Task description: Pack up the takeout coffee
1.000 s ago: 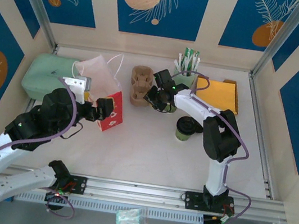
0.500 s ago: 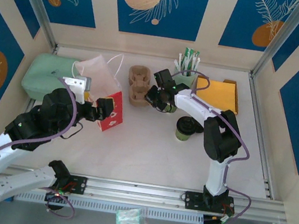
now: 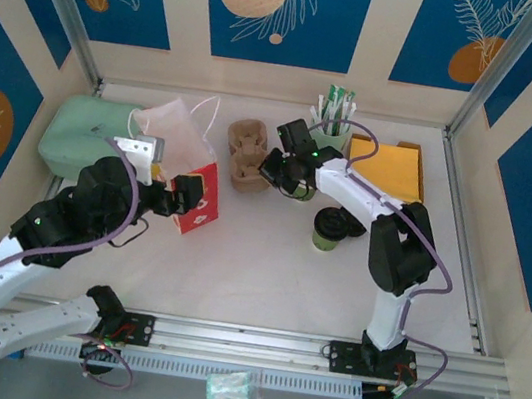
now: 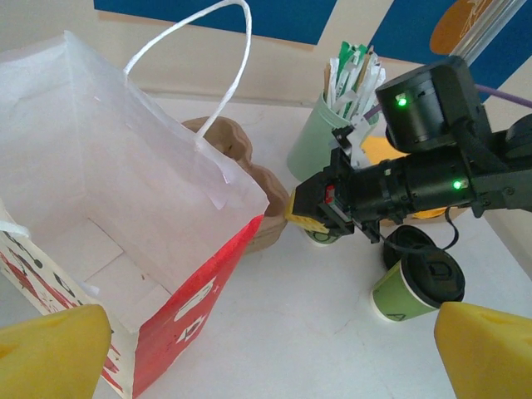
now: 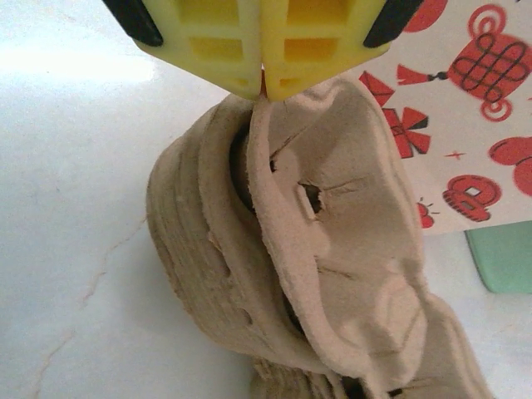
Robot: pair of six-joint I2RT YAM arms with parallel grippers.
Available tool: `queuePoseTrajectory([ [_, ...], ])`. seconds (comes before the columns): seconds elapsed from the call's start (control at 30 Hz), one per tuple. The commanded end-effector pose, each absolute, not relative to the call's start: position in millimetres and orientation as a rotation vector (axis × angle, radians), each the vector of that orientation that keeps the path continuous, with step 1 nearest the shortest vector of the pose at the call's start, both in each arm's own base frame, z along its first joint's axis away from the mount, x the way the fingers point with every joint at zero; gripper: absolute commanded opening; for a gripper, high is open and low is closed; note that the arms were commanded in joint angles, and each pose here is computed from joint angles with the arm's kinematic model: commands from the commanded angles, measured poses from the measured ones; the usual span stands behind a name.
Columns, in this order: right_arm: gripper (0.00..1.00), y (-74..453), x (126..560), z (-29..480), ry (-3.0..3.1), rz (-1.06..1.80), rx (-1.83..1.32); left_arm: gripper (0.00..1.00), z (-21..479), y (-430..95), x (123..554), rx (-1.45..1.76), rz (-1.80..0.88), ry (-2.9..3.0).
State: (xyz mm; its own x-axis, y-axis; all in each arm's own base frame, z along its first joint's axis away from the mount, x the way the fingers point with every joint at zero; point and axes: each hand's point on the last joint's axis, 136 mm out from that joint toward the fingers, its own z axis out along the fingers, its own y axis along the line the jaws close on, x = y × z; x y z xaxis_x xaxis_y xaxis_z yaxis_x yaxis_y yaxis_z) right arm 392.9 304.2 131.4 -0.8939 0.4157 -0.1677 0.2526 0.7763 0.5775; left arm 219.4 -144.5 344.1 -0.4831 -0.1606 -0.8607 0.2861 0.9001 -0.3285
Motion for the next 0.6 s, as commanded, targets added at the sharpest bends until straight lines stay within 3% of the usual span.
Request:
queuePoseTrajectory([
  [0.0,0.0,310,396,170,2.615,0.922,0.451,1.0,351,-148,220,0.094,-0.557,1.992],
  [0.57,0.0,316,409,205,2.494,1.15,0.376,0.99,349,-149,221,0.086,-0.557,2.0],
])
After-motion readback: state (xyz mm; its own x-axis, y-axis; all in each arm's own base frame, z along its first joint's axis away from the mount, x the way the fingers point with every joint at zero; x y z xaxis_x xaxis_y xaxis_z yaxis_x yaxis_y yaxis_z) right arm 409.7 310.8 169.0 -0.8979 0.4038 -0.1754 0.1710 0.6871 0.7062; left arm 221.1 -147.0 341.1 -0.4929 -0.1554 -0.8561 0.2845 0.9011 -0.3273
